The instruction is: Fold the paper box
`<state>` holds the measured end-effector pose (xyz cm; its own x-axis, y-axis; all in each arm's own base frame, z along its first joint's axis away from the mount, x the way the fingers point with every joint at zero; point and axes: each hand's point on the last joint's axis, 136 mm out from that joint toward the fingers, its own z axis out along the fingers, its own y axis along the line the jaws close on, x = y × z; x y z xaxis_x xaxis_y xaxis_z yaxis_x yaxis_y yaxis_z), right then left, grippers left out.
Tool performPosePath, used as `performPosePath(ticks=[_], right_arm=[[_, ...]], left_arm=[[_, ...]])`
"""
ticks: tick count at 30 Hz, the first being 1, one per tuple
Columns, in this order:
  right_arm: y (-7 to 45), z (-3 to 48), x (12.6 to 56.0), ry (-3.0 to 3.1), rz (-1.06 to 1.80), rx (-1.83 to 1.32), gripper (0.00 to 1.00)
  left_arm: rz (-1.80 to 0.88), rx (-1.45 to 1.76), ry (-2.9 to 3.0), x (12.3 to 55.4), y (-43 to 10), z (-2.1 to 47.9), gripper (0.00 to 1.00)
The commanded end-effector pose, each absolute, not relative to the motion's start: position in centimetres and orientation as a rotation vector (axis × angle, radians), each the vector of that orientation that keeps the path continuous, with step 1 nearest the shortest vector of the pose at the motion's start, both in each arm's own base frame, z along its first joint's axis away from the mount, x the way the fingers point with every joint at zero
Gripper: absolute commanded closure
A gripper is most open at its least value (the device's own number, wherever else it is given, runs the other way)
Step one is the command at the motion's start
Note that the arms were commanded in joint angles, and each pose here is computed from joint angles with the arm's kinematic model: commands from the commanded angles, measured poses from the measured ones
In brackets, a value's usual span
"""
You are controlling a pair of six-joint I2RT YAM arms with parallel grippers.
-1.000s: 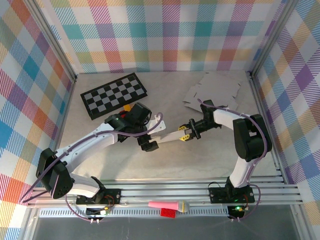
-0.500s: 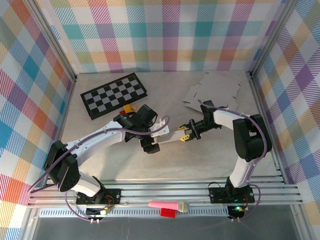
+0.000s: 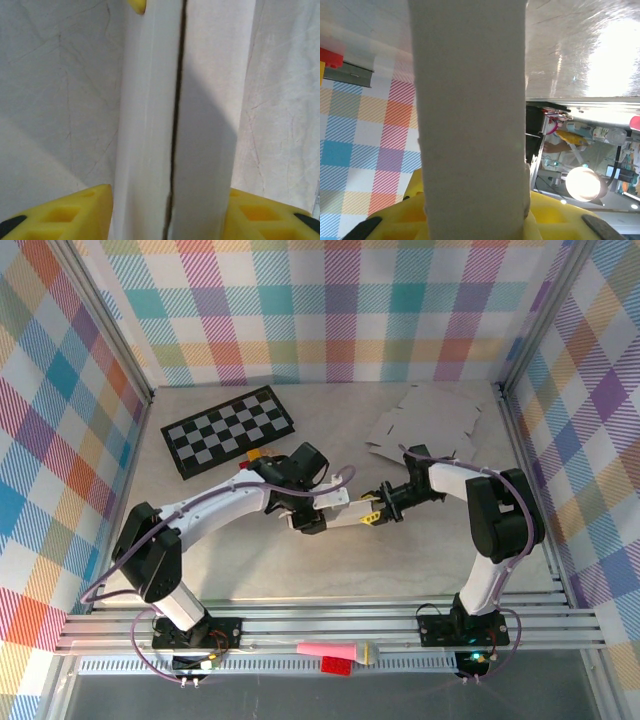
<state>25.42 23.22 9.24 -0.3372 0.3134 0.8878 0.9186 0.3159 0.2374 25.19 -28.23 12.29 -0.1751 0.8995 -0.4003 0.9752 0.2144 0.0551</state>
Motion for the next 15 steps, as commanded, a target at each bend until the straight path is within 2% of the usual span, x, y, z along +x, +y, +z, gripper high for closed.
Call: performPosePath(ticks=[1, 9, 15], right_arm=[[22.0, 7.2, 24.4, -1.832, -0.892, -1.197, 0.66], [20.5, 8.1, 25.3, -1.941, -0.899, -1.207, 0.43], [17.3, 12.1, 27.0, -2.295, -0.920, -1.163, 0.30]], left_arm=[[-0.355, 1.736, 2.149, 25.7, -28.9, 12.9, 0.52], [-0.418, 1.739, 2.184, 26.2, -29.7, 12.5, 0.56], [-0.432, 1.720, 2.191, 26.5, -29.9, 12.7, 0.59]])
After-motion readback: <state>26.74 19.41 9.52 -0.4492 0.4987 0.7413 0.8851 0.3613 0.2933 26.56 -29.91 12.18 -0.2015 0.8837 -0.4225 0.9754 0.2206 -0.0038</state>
